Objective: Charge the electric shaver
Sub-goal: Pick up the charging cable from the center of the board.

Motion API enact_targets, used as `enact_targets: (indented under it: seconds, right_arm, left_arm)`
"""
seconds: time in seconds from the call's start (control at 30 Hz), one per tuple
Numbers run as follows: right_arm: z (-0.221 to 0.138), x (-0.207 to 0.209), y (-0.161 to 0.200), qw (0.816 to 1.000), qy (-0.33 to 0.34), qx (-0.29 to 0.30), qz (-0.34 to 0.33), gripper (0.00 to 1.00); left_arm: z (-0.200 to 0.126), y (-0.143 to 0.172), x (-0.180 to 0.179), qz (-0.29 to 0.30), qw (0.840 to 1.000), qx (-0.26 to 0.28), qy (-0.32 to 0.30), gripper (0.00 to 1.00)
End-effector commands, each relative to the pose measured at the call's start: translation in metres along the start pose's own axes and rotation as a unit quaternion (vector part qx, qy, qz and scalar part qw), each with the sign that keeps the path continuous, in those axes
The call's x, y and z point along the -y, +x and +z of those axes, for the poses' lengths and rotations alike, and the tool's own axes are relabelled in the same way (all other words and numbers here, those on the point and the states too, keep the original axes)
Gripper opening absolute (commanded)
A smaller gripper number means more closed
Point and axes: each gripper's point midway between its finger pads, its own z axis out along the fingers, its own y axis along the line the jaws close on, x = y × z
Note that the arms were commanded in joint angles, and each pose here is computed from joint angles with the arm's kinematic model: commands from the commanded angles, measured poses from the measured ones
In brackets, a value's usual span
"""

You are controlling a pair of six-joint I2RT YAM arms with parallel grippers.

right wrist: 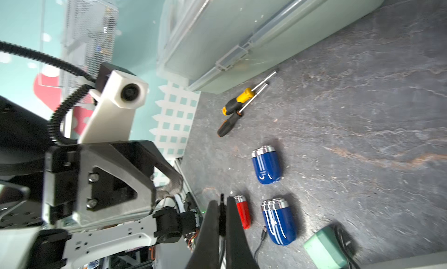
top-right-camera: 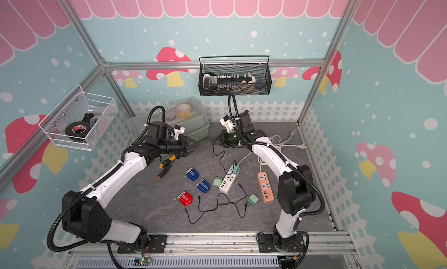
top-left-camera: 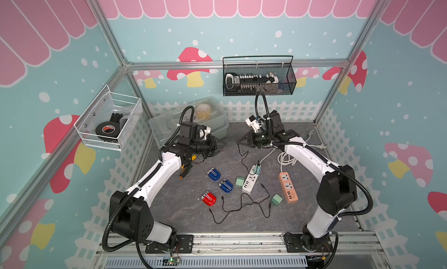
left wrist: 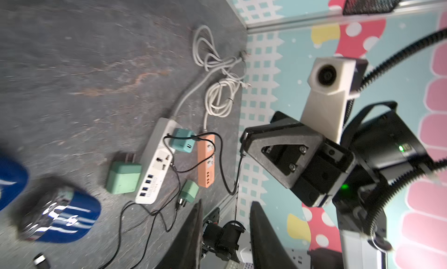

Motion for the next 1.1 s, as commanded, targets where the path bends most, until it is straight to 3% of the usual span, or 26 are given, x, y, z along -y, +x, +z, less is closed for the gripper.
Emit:
enact_targets:
  seconds: [0.0, 0.33, 0.6, 0.73, 1.0, 1.07]
  right_arm:
    - [-0.009, -0.03, -0.003, 0.997, -0.071, -0.01, 0.011, 0.0]
    - [-0.019, -0.045, -0.009, 0.993, -0.114, -0.006, 0.036, 0.0]
    - [-0.022, -0.046, -0.001, 0.99, -0.127, -0.011, 0.051, 0.0]
    - [-0.022, -0.049, -0.002, 0.989, -0.139, -0.008, 0.059, 0.0]
    - [-0.019, -0.042, 0.004, 0.988, -0.139, -0.012, 0.072, 0.0]
    - [-0.02, -0.041, 0.003, 0.988, -0.135, -0.007, 0.073, 0.02]
  left_arm:
    - [0.015, 0.014, 0.049, 0.072, 0.991, -0.043, 0.109, 0.29]
    - [0.032, 0.015, 0.032, 0.09, 0.991, -0.05, 0.087, 0.26]
    - [0.036, 0.01, 0.03, 0.098, 0.991, -0.042, 0.077, 0.29]
    - [0.043, 0.016, 0.032, 0.103, 0.991, -0.051, 0.075, 0.23]
    - [0.045, 0.013, 0.04, 0.099, 0.99, -0.039, 0.087, 0.01]
    - [0.043, 0.013, 0.041, 0.096, 0.991, -0.036, 0.087, 0.0]
